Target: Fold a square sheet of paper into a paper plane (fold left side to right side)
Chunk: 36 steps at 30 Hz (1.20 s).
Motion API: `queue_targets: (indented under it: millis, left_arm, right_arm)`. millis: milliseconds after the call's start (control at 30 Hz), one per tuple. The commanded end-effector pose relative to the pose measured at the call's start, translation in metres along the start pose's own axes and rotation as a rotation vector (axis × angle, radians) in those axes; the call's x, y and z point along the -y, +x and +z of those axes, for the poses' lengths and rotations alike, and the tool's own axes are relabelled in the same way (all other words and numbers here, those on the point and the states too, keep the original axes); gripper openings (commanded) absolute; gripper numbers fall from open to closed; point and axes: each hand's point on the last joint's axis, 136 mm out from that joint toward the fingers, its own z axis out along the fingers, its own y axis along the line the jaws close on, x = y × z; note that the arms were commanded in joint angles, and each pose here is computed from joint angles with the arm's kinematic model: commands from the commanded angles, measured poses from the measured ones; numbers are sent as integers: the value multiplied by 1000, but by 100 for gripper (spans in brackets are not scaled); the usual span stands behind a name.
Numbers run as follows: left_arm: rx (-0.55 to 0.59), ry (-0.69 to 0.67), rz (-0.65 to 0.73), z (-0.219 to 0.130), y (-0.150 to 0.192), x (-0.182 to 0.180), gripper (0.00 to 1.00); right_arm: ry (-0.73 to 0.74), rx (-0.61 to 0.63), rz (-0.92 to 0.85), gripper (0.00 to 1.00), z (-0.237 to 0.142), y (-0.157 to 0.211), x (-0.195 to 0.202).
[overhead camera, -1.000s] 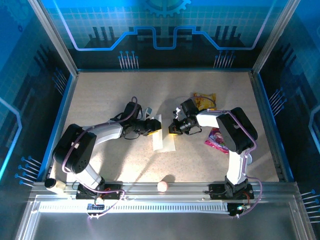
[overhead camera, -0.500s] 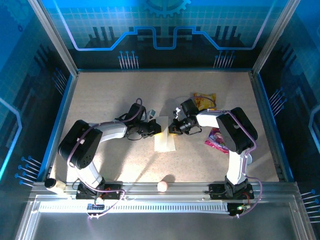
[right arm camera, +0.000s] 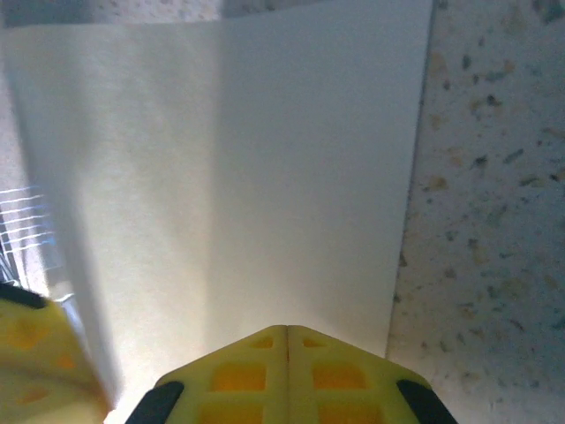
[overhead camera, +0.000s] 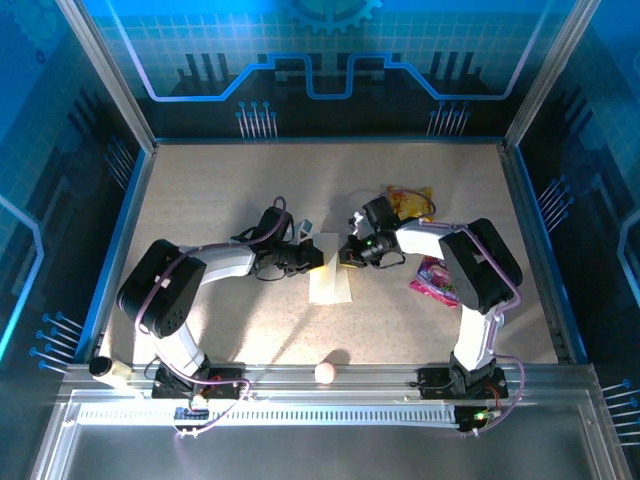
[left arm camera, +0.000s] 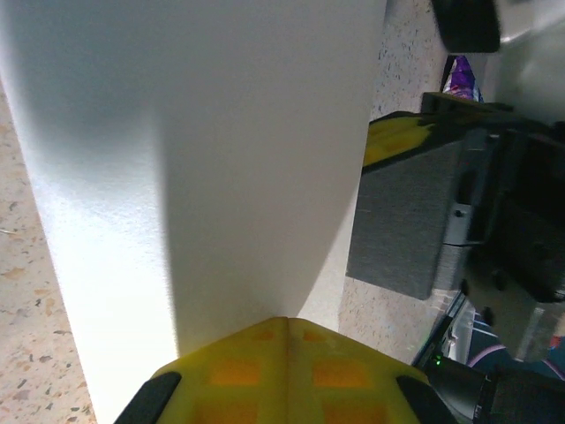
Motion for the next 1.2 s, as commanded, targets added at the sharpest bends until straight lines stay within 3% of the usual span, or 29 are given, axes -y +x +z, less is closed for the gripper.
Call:
queue_targets:
  millis: [0, 200, 267, 600, 733, 867, 1167]
  left_arm:
    - [3, -2, 19, 2, -4, 6, 0]
    - [5, -1, 23, 1, -4, 7, 0]
    - [1, -1, 24, 1, -3, 7, 0]
    - [2, -3, 29, 2, -5, 8, 0]
    - [1, -5, 29, 2, -5, 8, 0]
    - [3, -5, 28, 2, -5, 8, 0]
    - [5, -12, 29, 1, -5, 8, 0]
  right_arm:
    - [16, 33, -22, 0, -20, -2, -11]
    - [24, 79, -25, 0, -49, 0, -4]
    - [12, 88, -31, 5, -57, 3, -3]
    - [-128, 128, -70, 49, -76, 12, -12]
    - [-191, 120, -86, 59, -72, 12, -21]
    - [-227, 103, -98, 63, -65, 11, -29]
    - [-267, 62, -119, 60, -44, 5, -44]
